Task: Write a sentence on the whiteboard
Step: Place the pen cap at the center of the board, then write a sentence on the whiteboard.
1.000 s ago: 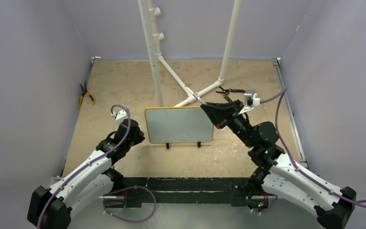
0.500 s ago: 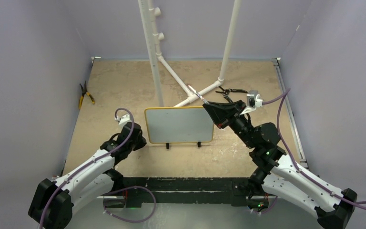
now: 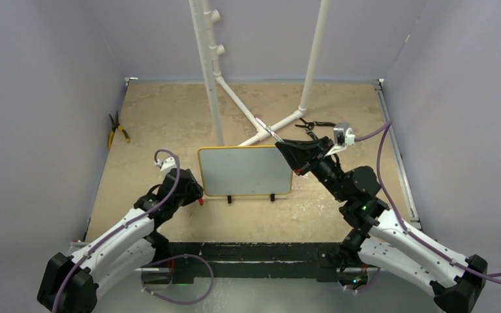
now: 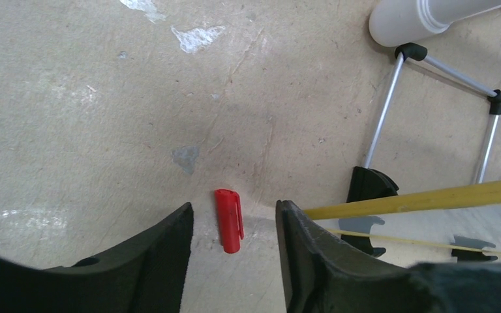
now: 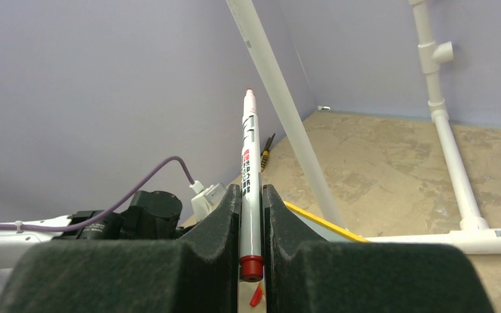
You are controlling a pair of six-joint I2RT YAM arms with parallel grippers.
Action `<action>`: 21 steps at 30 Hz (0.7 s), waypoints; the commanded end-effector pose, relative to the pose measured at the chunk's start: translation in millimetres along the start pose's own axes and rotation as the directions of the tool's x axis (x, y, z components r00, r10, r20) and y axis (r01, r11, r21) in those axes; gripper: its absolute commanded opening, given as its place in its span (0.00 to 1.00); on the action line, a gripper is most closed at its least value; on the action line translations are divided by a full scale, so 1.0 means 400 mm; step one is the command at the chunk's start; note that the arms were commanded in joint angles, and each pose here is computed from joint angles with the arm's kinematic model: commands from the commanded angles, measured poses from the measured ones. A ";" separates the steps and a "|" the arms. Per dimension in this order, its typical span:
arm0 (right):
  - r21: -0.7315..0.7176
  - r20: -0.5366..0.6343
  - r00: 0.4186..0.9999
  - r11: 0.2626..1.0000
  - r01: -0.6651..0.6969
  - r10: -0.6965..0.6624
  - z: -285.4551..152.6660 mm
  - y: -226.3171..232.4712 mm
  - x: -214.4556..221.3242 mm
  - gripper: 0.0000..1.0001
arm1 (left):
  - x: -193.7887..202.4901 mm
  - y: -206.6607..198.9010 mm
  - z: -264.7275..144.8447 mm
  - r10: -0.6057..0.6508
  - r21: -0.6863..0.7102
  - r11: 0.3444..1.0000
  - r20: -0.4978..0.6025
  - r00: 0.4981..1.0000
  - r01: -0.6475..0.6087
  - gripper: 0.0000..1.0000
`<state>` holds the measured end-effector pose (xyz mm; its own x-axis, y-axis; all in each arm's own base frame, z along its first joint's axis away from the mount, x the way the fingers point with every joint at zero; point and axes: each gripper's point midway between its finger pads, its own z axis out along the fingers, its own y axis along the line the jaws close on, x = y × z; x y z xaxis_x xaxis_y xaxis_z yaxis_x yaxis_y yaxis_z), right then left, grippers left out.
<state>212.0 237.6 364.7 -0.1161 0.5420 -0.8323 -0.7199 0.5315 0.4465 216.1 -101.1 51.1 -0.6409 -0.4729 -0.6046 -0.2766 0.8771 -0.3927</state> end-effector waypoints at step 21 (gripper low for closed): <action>-0.001 -0.195 0.974 0.993 0.115 -0.113 0.012 -0.007 0.128 0.00 | -0.385 -0.150 -0.178 0.251 0.045 0.963 0.228 0.941 -0.267 0.82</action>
<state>219.4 258.0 308.8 -0.2076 0.3655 -0.9074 -0.6997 0.5927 0.3989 261.0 -81.2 199.4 -0.5117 -0.3344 -0.7914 -0.1562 0.9420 -0.2970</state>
